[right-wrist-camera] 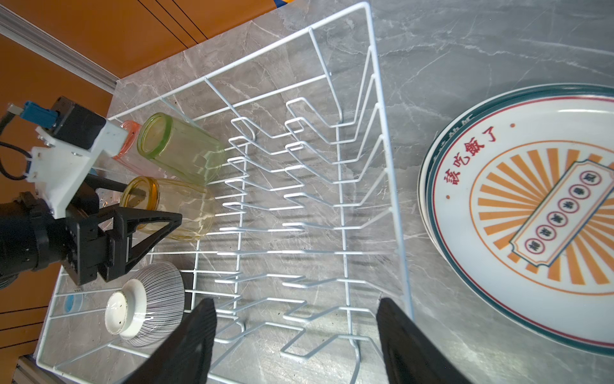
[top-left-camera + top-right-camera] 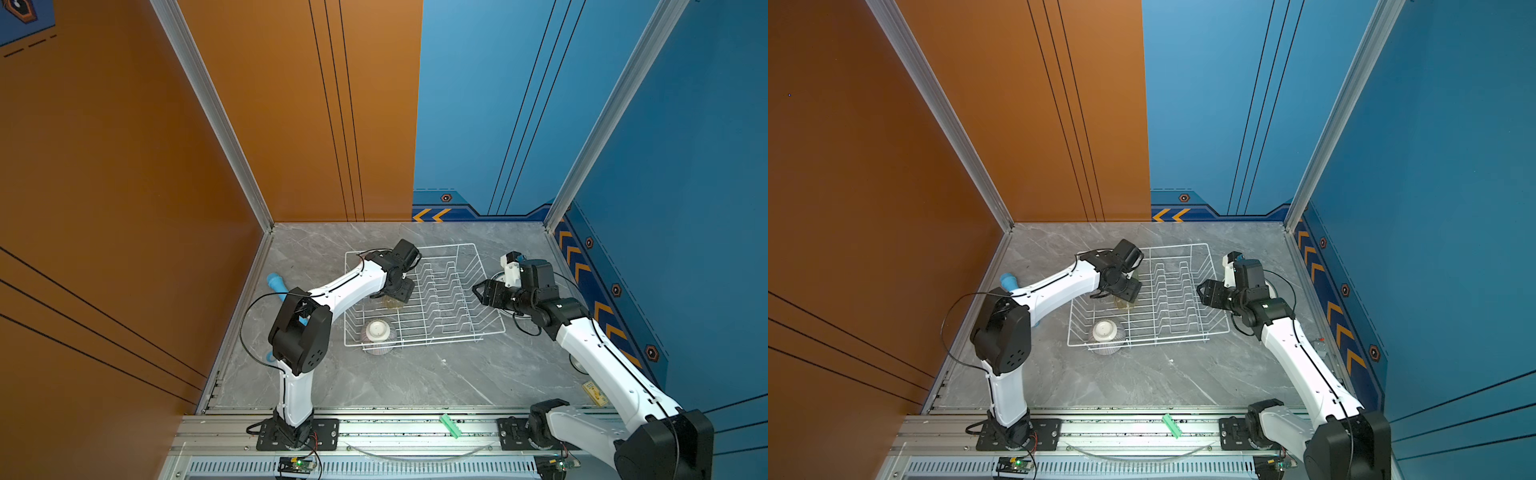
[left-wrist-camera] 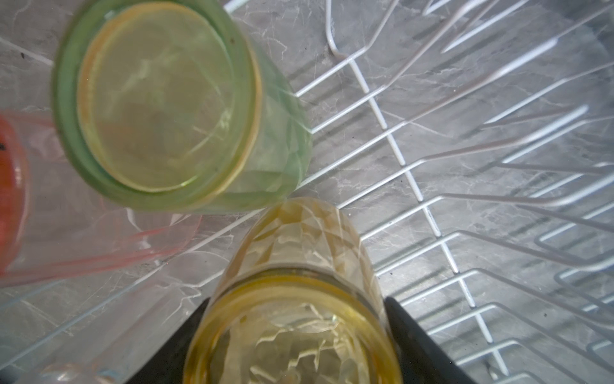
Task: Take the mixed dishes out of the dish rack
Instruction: 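Close the left gripper on the yellow glass's rim, then lift the yellow glass toward the right gripper while the right grasps it, then carry the yellow glass with the right gripper down beside the rack, then set down the yellow glass with the right gripper while the left grips the green glass, then lift the green glass toward the right gripper while the right grasps it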
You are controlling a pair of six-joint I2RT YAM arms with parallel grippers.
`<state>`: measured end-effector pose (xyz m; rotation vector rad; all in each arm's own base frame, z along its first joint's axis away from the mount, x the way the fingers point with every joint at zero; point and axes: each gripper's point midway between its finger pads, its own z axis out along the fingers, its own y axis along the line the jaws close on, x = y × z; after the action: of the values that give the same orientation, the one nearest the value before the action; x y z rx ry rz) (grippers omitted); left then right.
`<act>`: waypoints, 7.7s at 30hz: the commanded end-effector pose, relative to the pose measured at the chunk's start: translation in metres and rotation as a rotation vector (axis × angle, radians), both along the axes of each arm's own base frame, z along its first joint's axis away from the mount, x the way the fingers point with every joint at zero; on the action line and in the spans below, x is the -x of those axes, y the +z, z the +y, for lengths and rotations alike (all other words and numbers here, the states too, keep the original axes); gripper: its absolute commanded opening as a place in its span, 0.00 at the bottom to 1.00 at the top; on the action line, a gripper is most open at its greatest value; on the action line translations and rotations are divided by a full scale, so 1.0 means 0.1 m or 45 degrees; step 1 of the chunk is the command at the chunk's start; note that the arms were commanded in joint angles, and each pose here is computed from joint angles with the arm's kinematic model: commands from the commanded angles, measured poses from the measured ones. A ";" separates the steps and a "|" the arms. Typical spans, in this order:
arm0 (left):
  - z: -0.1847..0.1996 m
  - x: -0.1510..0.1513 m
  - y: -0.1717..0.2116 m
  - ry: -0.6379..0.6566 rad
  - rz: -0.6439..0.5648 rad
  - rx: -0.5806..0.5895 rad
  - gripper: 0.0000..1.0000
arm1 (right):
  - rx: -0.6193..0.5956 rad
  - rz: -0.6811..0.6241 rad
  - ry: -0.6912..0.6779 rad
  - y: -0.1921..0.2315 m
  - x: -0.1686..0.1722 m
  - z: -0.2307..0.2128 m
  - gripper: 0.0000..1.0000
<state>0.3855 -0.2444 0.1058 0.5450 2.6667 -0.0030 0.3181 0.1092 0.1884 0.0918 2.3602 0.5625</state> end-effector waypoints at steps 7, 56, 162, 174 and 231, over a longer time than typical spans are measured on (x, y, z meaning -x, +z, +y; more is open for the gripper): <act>0.02 0.06 0.11 -0.024 0.061 0.064 0.49 | -0.056 -0.034 0.029 0.07 -0.06 0.11 0.75; -0.50 0.46 1.91 -0.275 -0.101 1.319 0.49 | -1.400 -0.223 0.857 1.21 0.20 1.67 0.34; 0.17 -0.28 0.78 0.027 -0.253 0.122 0.83 | 0.505 0.401 0.513 -0.05 1.56 0.35 0.79; 0.12 -0.66 0.41 0.059 -0.130 0.020 0.82 | 0.499 0.354 0.492 0.00 1.46 0.32 0.79; -0.10 -0.59 0.50 -0.031 0.070 0.301 0.57 | -0.269 0.021 0.430 0.32 0.75 0.94 0.79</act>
<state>0.4521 -0.2558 0.1379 0.5148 2.6735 -0.2706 0.2360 0.1963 0.2154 -0.2341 2.3857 0.9009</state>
